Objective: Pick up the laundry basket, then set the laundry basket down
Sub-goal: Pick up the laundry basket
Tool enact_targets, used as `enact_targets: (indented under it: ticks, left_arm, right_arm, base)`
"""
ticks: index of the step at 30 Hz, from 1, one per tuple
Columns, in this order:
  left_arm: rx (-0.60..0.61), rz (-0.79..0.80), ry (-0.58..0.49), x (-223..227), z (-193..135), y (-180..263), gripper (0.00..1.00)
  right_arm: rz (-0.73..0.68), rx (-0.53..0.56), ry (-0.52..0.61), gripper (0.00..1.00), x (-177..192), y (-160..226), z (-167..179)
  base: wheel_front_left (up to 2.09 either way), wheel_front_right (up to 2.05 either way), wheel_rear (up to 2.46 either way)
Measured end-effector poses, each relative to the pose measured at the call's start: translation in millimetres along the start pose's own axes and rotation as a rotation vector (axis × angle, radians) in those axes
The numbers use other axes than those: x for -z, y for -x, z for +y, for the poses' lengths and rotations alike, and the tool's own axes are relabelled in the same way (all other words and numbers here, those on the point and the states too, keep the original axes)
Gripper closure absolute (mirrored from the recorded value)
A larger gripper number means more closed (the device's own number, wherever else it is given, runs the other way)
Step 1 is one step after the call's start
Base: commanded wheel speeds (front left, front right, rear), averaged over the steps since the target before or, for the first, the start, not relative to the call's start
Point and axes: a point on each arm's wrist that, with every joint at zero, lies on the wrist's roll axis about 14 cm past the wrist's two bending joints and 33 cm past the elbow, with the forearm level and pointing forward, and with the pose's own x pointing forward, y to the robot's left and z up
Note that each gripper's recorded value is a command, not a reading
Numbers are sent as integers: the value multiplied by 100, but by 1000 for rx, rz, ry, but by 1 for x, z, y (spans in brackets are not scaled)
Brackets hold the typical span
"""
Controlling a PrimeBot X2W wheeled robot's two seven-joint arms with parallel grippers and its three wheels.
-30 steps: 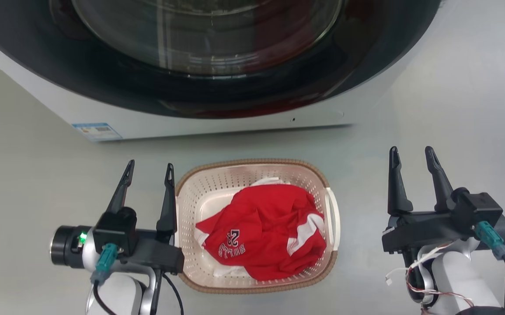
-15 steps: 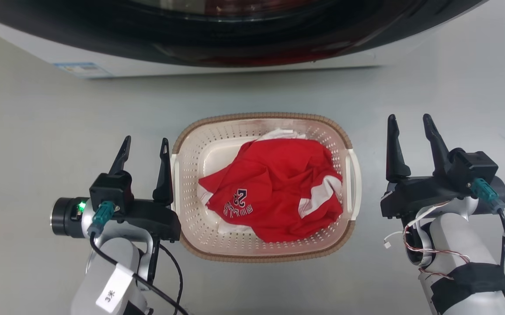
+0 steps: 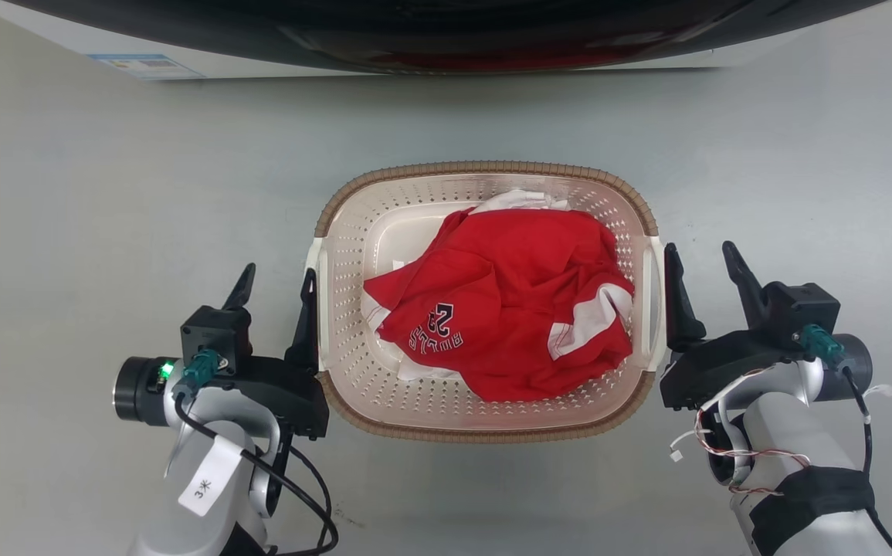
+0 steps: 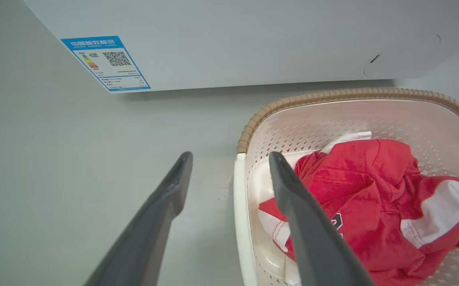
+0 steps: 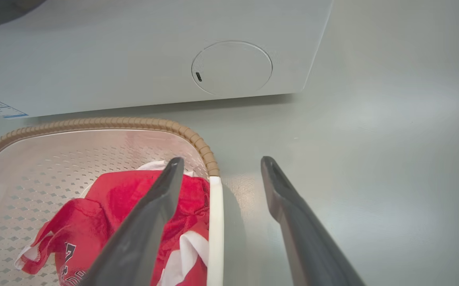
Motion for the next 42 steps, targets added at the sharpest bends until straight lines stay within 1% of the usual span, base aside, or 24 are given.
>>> enact_targets:
  ticks: [4,8,10,16,21,26,31,37,42]
  left_arm:
    - [9,26,-4,8,-2,-3,0]
    - [42,41,0,12,-12,-9,0]
    - [53,60,16,19,-17,-9,0]
    - [78,107,22,33,-25,-12,0]
    - [68,156,45,50,-25,-10,0]
    - [48,177,62,56,-20,-14,0]
    - [43,201,78,63,-21,-17,0]
    - [38,231,101,72,-21,-19,0]
    - [37,257,92,79,-20,-19,0]
  right_arm:
    - [19,0,3,0,6,-2,-1]
    - [41,3,-3,0,14,-4,-3]
    - [55,5,-5,0,19,-6,-4]
    - [90,-8,-24,0,32,-6,1]
    - [109,-26,-28,0,39,-10,6]
    - [114,-40,-36,0,41,-17,11]
    - [157,-40,-40,0,57,-17,11]
    - [179,-46,-40,0,64,-25,13]
    - [215,-42,-39,0,77,-22,13]
  base:
    - [0,0,0]
    - [0,0,0]
    - [0,0,0]
    - [0,0,0]
    - [0,0,0]
    - [0,0,0]
    - [0,0,0]
    - [0,0,0]
    - [0,0,0]
